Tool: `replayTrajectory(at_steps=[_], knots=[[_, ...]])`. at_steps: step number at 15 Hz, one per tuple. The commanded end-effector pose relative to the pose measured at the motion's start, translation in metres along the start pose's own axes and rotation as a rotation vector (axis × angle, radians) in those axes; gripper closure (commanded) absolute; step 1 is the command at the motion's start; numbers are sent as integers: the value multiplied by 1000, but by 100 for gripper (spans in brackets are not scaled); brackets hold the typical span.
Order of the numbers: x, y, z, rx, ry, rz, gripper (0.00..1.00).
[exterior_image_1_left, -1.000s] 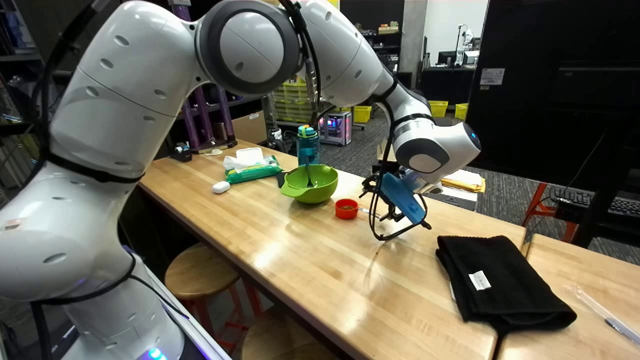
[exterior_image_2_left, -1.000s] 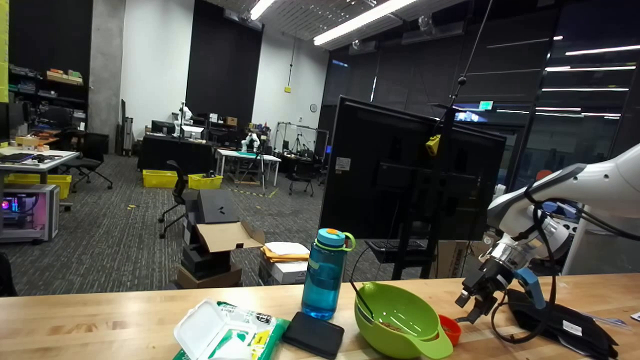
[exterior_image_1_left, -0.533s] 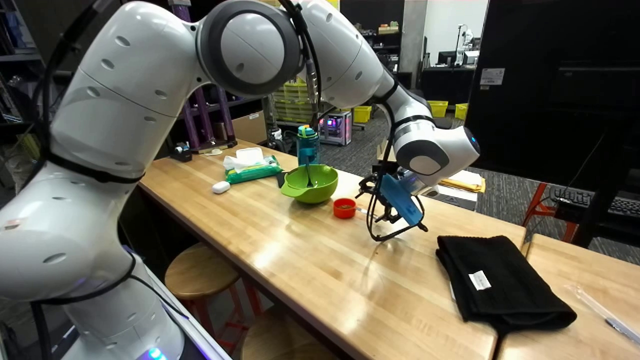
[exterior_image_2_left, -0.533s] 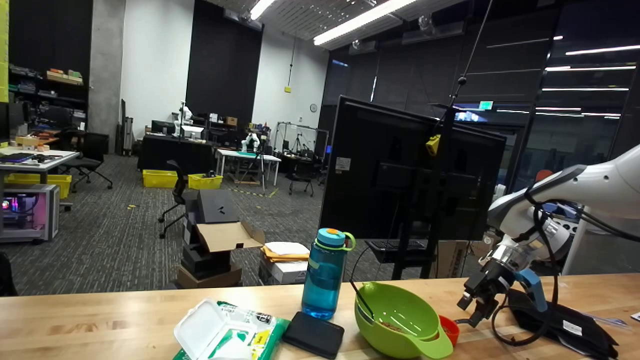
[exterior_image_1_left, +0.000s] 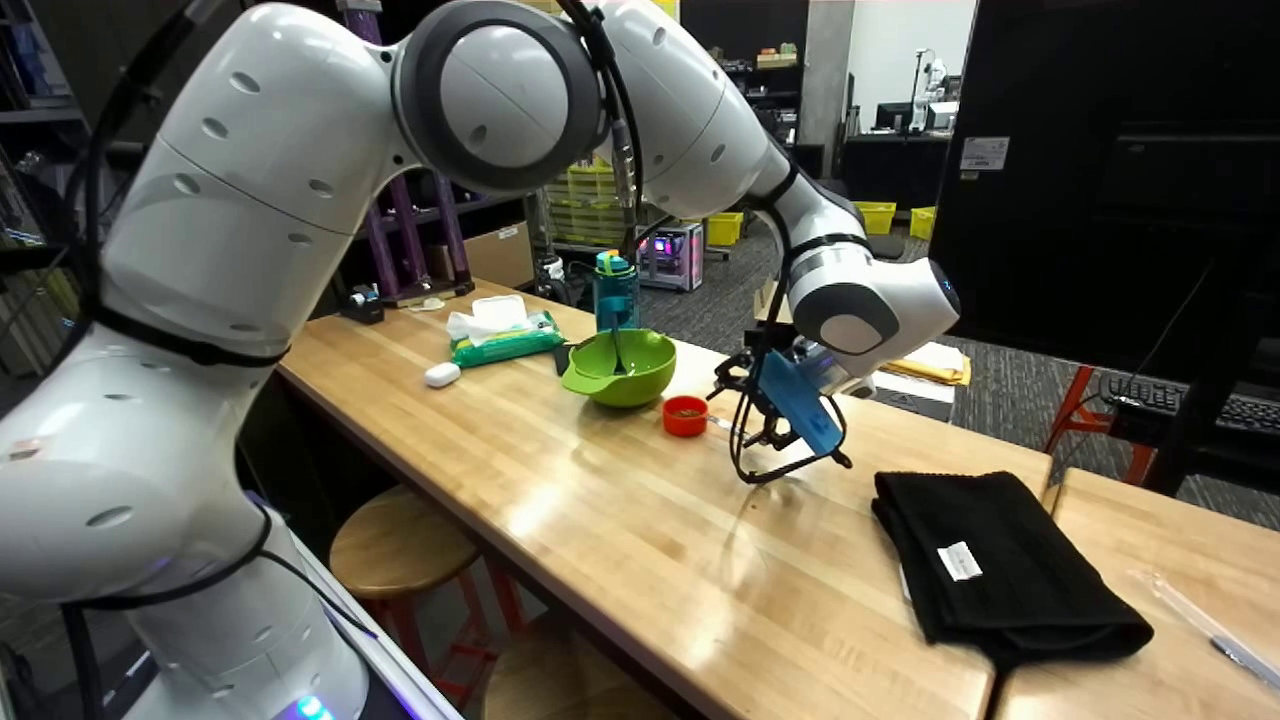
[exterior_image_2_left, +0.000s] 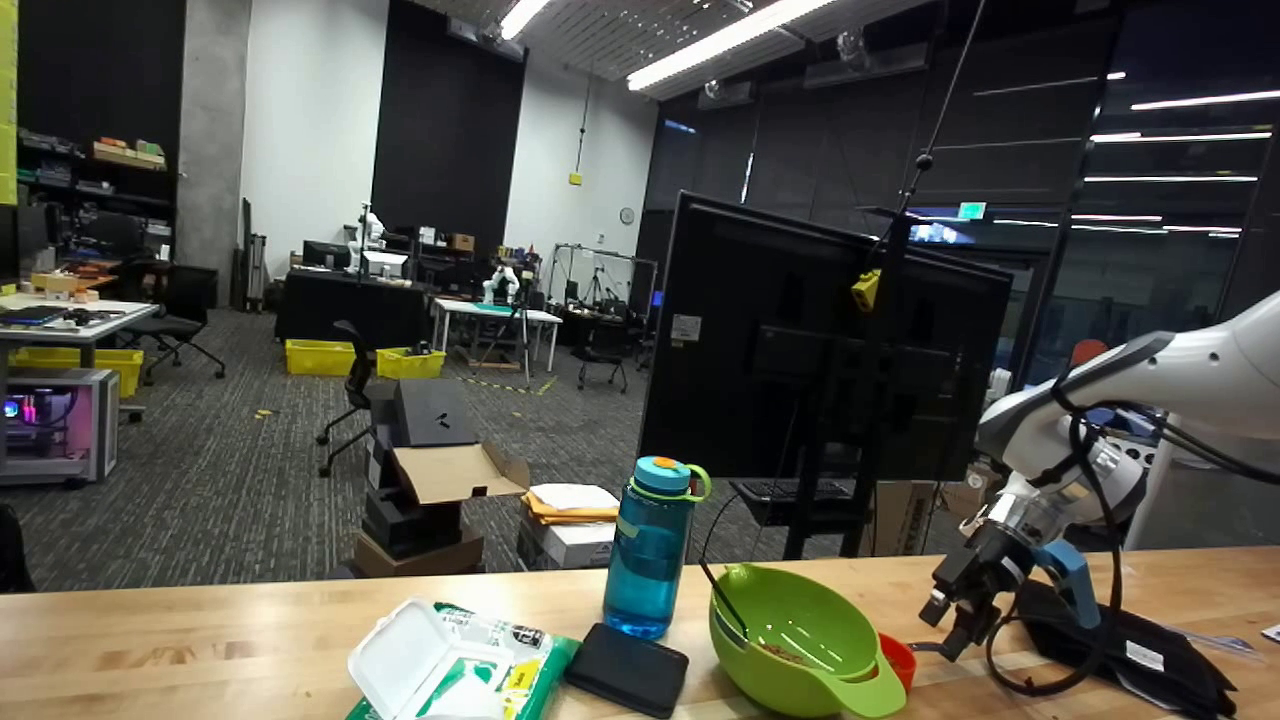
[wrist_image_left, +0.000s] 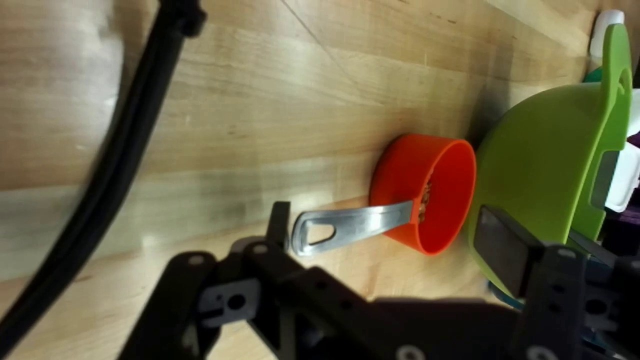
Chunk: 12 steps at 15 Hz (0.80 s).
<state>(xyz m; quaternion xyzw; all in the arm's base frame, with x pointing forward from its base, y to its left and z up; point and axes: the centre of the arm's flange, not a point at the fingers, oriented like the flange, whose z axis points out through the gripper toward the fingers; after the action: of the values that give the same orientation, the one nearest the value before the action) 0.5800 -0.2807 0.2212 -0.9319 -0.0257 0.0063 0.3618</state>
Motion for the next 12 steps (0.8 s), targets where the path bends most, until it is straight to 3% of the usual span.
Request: replayTrajectory(at_steps=[1, 6, 9, 12], knots=[[-8, -1, 2, 26, 6, 5, 14], [-9, 0, 5, 26, 6, 6, 28], [-9, 0, 6, 25, 6, 5, 27], [-9, 1, 7, 25, 4, 5, 40]])
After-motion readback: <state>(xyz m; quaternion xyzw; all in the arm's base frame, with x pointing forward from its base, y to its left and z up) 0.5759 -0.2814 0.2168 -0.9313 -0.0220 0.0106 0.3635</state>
